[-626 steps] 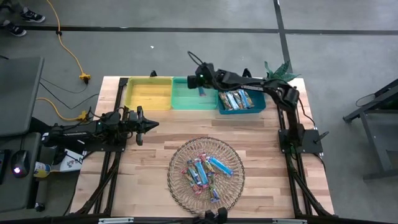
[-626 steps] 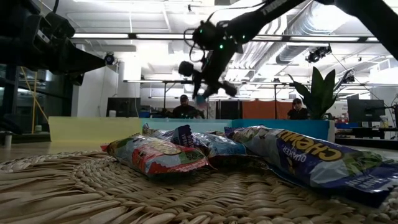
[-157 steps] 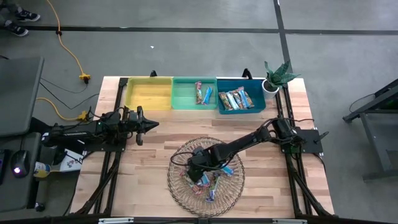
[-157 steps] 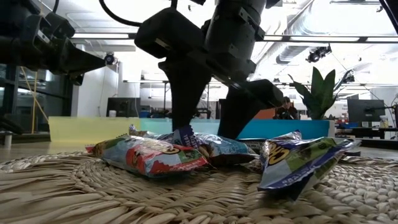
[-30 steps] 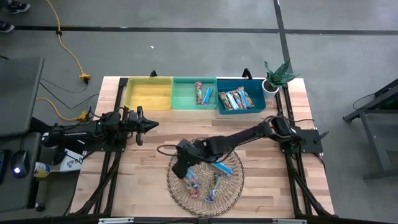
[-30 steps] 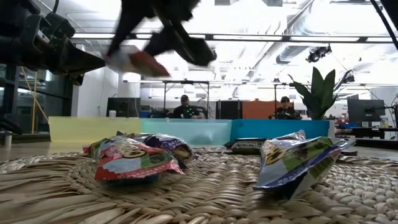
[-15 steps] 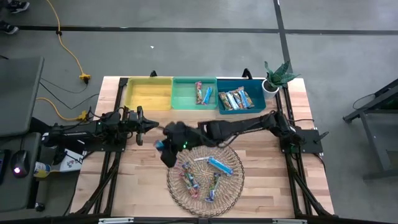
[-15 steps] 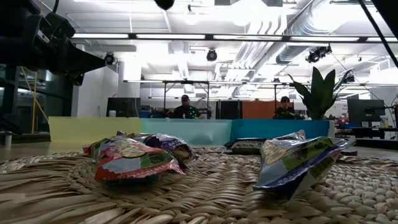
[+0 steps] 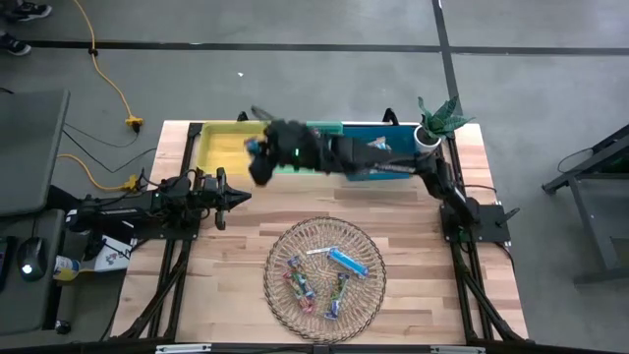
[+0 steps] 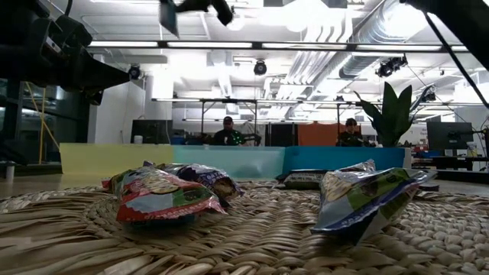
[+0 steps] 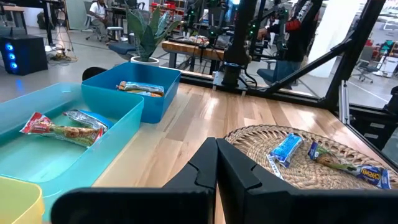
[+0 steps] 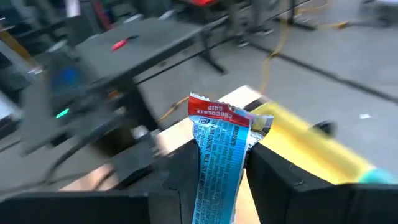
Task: Pick and place Granola Bars by type
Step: Put the red granola bar into the light green bin
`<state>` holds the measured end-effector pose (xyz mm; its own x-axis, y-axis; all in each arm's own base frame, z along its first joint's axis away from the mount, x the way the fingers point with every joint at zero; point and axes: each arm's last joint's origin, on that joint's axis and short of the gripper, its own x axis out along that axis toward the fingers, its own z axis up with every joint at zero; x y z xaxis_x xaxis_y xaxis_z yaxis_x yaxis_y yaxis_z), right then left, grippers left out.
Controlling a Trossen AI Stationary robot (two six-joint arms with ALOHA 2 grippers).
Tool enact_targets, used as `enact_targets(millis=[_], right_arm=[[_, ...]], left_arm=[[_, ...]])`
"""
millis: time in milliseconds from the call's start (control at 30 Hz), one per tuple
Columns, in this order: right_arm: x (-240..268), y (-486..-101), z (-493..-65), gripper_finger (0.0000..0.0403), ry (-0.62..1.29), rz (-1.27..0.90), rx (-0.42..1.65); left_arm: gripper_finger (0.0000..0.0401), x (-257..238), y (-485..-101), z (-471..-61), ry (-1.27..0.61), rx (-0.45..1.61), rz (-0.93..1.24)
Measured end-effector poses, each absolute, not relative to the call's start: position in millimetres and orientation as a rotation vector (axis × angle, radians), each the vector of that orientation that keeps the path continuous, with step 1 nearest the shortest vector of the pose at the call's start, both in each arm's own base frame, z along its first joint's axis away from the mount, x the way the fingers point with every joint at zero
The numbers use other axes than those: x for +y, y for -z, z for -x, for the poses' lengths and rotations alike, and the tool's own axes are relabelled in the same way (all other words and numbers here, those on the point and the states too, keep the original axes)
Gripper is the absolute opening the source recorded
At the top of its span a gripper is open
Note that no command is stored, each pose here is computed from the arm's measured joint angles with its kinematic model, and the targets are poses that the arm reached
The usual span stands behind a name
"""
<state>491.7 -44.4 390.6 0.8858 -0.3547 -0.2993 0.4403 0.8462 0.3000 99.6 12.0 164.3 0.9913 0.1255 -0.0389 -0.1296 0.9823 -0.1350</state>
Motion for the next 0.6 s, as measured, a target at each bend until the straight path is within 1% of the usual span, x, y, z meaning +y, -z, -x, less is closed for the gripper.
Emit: enact_targets(millis=[167,333,467,600], right_arm=[[-96.0,-390.0,-483.6,0.0112,0.564,-0.371,0.221],[-138.2,-385.1,-470.6,0.0112,0.745,-0.440,0.219],[-163.5,-377.4,-458.0,0.0112,0.867,-0.478,0.269],[-180.0,-365.4,-449.4,0.0112,0.918,-0.527,0.336]], left_arm=[[0.0000,12.0,-164.3,-99.6,-0.129,0.030,0.138],[0.0000,12.0,-164.3,-99.6,-0.129,0.030,0.138],[0.0000,12.0,-164.3,-99.6,-0.129,0.030,0.138],[0.0000,12.0,-164.3,-99.6,-0.129,0.030,0.138]])
